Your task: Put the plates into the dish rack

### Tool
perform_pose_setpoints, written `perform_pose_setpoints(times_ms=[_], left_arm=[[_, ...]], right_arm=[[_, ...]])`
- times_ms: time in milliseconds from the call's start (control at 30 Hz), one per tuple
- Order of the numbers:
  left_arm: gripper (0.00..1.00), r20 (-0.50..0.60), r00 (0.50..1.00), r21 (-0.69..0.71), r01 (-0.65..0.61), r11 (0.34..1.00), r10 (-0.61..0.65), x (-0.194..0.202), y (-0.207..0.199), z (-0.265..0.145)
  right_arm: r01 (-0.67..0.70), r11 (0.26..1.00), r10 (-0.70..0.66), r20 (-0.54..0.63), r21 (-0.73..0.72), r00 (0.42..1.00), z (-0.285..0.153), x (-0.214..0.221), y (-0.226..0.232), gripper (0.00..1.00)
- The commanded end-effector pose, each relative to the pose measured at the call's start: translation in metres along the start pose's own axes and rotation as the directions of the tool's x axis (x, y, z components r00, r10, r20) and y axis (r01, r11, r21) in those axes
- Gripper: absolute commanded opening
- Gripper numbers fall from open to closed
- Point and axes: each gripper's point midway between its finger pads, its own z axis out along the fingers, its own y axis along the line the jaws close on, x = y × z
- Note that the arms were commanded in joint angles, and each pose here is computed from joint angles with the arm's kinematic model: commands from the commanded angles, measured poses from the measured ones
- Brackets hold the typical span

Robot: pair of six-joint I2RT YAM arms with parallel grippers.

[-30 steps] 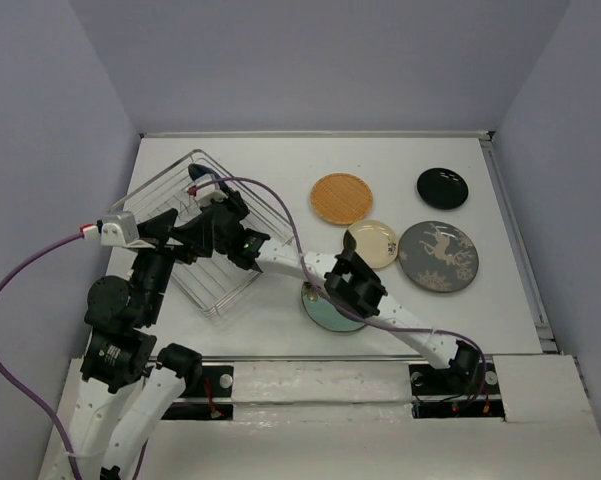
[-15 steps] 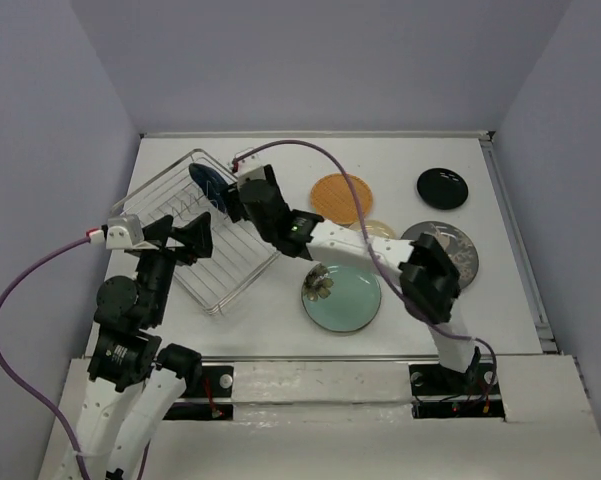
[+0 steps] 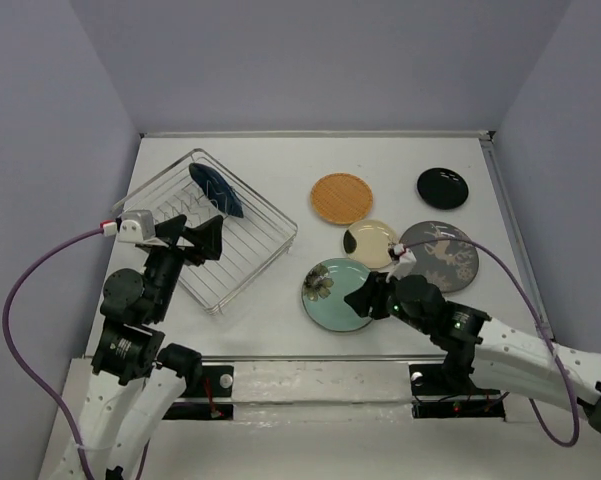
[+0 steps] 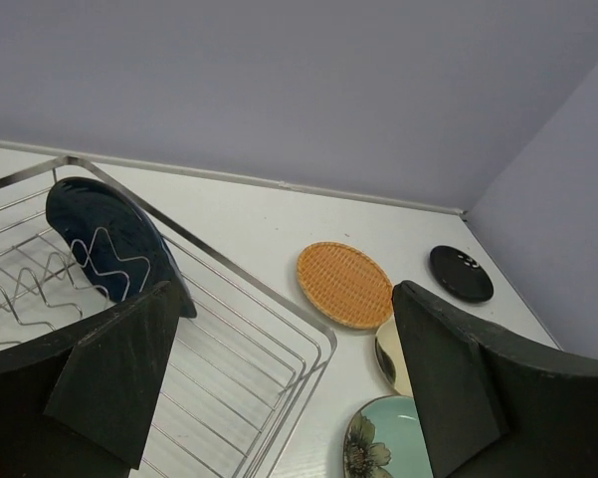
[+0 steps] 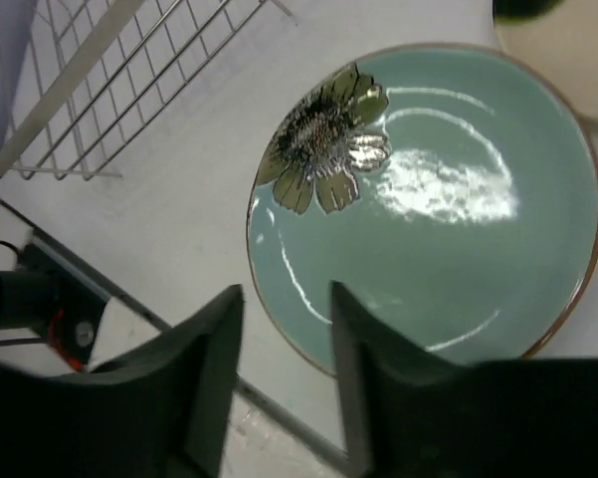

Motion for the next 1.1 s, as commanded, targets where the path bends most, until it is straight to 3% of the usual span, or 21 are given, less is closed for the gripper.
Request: perform_pose_setpoints(times_ms=[0, 100, 400, 533, 767, 967, 1067], left_arm=[[0.99, 0.026, 1.000, 0.029, -0.001, 1.000, 0.000, -0.005, -0.006, 0.004], [0.99, 0.019, 1.000, 0.026, -0.006, 1.000, 0.005, -0.003, -0.005, 0.005], [0.99, 0.017, 1.000, 0.040, -0.008, 0.999, 0.007, -0.003, -0.008, 0.004], [0.99, 0.023, 1.000, 0.049, -0.007, 0.999, 0.006, -0.005, -0.009, 0.002], [0.99, 0.031, 1.000, 0.059, -0.005, 0.998, 0.003, -0.007, -0.011, 0.000], [0.99, 0.034, 0.999, 0.062, -0.001, 0.998, -0.001, -0.008, -0.012, -0.001], [0.99, 0.043, 0.999, 0.060, -0.002, 0.998, -0.001, -0.010, -0.012, -0.002]], right_arm=[[-0.256, 0.966, 0.256, -0.007, 0.023, 0.967, -0.028, 0.011, -0.018, 0.61], [-0.310, 0.942, 0.311, 0.015, 0.130, 0.950, -0.032, 0.022, -0.046, 0.69], [-0.378, 0.823, 0.384, 0.076, 0.424, 0.920, -0.025, 0.049, -0.122, 0.65], [-0.386, 0.827, 0.406, 0.041, 0.408, 0.913, -0.018, 0.057, -0.126, 0.63], [-0.475, 0.841, 0.493, -0.004, 0.259, 0.870, 0.005, 0.070, -0.108, 0.60], [-0.555, 0.807, 0.569, -0.015, 0.204, 0.822, 0.016, 0.083, -0.105, 0.51], [-0.567, 0.795, 0.580, 0.003, 0.214, 0.815, 0.015, 0.086, -0.110, 0.38]])
